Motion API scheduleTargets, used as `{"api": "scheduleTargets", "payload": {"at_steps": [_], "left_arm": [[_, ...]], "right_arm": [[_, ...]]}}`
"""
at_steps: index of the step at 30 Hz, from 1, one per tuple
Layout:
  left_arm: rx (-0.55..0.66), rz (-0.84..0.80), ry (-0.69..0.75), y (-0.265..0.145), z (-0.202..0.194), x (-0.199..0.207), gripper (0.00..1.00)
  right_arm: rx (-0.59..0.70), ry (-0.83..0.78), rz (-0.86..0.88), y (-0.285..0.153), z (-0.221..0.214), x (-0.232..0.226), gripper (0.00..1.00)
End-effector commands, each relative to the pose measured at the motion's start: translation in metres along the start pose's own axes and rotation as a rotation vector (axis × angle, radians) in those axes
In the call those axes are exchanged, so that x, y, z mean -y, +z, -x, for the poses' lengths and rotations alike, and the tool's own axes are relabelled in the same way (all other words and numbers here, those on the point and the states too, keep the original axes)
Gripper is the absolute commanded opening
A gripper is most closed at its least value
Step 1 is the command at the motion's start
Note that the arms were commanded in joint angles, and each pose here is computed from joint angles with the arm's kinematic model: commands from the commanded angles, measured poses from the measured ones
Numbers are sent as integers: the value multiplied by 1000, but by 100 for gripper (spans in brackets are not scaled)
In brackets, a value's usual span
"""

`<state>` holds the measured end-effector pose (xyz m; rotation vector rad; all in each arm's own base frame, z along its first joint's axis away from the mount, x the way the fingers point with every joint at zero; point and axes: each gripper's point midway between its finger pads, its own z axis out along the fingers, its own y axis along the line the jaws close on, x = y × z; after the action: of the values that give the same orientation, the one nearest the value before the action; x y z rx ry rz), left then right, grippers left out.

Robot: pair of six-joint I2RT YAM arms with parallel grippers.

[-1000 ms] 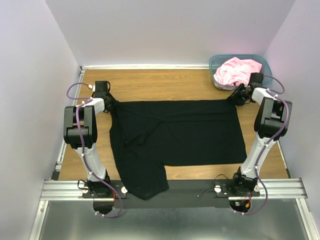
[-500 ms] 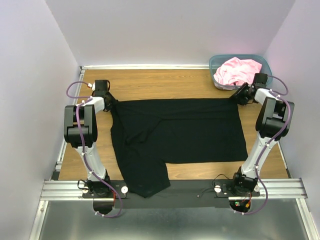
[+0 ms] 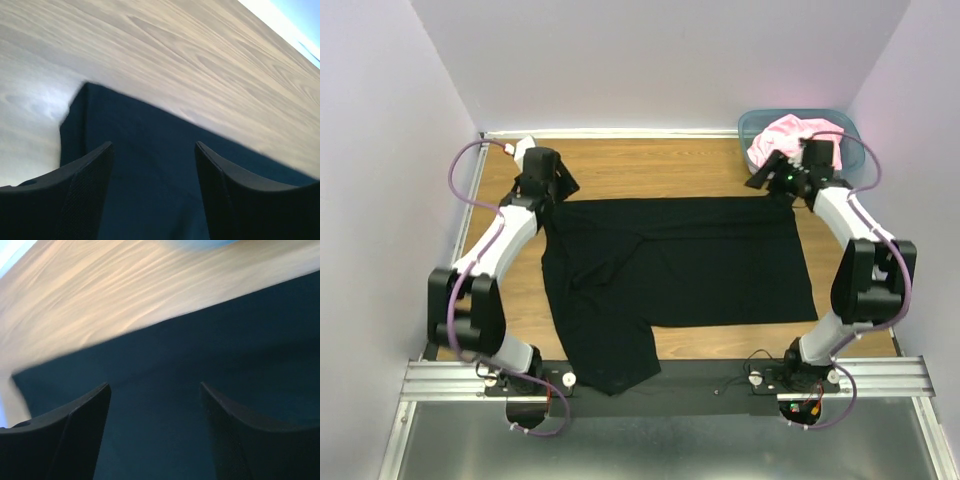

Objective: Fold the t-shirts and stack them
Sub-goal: Fold the tshirt

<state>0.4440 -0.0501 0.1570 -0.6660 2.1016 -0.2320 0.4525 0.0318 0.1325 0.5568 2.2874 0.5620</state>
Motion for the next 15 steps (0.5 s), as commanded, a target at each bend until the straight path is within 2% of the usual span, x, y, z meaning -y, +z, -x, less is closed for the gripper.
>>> {"api": "scheduleTargets", "payload": {"at_steps": [1, 4, 5, 6, 8, 11, 13, 15], "left_arm": [[-19, 97, 148, -39, -39, -16, 71], [-75, 44, 251, -63, -79, -7, 65], [-113, 1, 329, -77, -106, 5, 60], [-128, -20, 362, -85, -118, 10, 57], [-183, -96, 473, -109, -157, 29, 49], [-217, -157, 583, -129, -190, 44, 40], [-258, -220, 679, -142, -223, 58, 39], [-288, -211, 756, -143, -246, 60, 39]], "right_arm": [[-109, -44, 87, -10, -56, -39, 80], [-161, -65, 153, -17, -86, -63, 79], [-191, -80, 162, -19, -105, -70, 79], [-198, -83, 165, -21, -113, -72, 79], [-223, -66, 153, -24, -130, -64, 79], [-215, -52, 125, -27, -137, -54, 79], [-215, -61, 124, -31, -140, -51, 79], [-215, -63, 124, -34, -144, -49, 79]]}}
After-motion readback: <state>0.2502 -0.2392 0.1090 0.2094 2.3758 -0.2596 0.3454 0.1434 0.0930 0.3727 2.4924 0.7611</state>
